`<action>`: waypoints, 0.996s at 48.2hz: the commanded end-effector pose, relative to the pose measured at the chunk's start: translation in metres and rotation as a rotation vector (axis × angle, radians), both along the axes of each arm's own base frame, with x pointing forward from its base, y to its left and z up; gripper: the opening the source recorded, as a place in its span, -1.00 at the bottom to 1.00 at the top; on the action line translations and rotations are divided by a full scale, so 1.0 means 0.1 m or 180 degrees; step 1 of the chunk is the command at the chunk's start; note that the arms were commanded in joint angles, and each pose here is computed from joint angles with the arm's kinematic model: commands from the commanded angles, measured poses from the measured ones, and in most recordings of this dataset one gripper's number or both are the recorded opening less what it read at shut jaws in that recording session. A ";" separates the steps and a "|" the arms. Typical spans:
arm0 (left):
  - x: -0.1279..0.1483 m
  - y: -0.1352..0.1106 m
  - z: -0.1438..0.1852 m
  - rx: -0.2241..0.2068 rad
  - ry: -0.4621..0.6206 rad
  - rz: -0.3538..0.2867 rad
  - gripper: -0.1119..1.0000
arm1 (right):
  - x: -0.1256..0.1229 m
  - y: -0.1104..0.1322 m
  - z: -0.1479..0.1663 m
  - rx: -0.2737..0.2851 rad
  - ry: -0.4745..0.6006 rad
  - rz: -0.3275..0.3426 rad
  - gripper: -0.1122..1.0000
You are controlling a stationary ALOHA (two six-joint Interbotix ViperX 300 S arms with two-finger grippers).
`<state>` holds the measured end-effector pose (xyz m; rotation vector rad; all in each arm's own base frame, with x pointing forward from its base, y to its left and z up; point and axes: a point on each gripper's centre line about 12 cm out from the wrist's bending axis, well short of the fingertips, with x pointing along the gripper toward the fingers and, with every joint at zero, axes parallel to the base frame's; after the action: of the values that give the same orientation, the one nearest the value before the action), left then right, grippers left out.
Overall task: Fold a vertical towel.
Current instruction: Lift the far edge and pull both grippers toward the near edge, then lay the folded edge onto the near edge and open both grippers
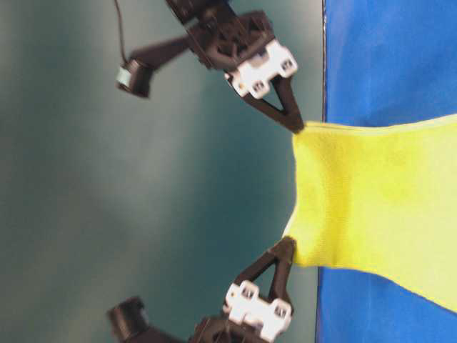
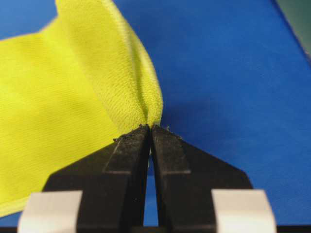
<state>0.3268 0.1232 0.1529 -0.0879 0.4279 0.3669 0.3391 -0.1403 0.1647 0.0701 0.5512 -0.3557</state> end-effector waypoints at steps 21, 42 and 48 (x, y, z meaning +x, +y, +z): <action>0.01 -0.92 -0.05 -0.0154 0.0094 -0.0789 -0.74 | 0.02 0.74 0.03 0.0139 0.0156 0.0541 -0.75; 0.03 -1.18 -0.41 -0.0355 0.0413 -0.0949 -0.74 | 0.14 1.04 -0.21 0.0327 0.0330 0.0703 -0.75; 0.02 -1.25 -0.41 -0.0355 0.0426 -0.1008 -0.74 | 0.18 1.12 -0.26 0.0335 0.0371 0.0767 -0.75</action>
<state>0.3264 0.0040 0.1068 -0.1078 0.6028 0.0534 0.3501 -0.0327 0.1310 0.0838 0.7134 -0.1073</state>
